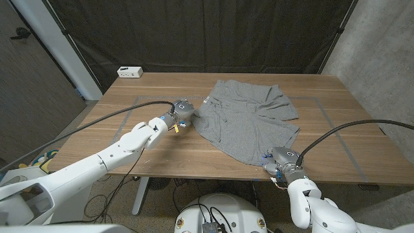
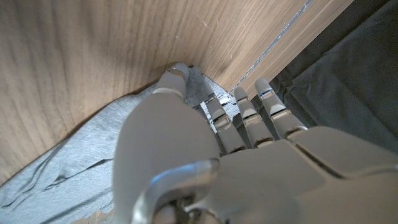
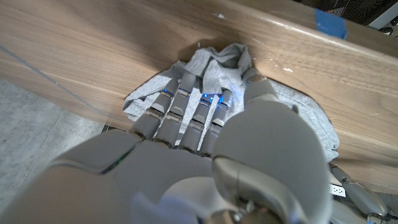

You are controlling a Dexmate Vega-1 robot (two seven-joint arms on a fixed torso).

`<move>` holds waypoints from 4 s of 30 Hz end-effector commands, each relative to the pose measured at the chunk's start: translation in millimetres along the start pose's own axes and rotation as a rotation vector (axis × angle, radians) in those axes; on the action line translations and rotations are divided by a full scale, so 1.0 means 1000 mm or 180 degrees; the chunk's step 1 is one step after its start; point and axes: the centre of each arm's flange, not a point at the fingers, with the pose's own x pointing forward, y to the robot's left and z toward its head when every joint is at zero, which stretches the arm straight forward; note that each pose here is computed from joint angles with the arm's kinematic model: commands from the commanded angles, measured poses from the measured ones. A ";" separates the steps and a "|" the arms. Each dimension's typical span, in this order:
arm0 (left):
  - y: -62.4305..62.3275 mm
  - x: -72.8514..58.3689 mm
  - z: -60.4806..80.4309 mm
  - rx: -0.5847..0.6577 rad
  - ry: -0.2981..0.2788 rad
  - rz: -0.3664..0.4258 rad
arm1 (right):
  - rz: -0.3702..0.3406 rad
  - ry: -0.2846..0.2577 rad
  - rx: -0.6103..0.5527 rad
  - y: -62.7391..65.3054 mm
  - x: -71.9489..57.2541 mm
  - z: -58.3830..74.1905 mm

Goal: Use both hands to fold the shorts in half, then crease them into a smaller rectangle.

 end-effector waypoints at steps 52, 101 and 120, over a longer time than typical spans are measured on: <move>0.071 -0.032 -0.005 -0.0571 0.0076 -0.1004 | -0.1121 0.0235 0.0022 -0.037 0.015 -0.042; 0.149 -0.145 -0.029 -0.0874 0.0483 -0.0597 | -0.1745 -0.0130 -0.0152 -0.080 0.017 -0.032; 0.152 -0.156 -0.048 -0.0912 0.0774 -0.0468 | -0.1983 -0.0280 -0.0274 -0.107 0.034 -0.027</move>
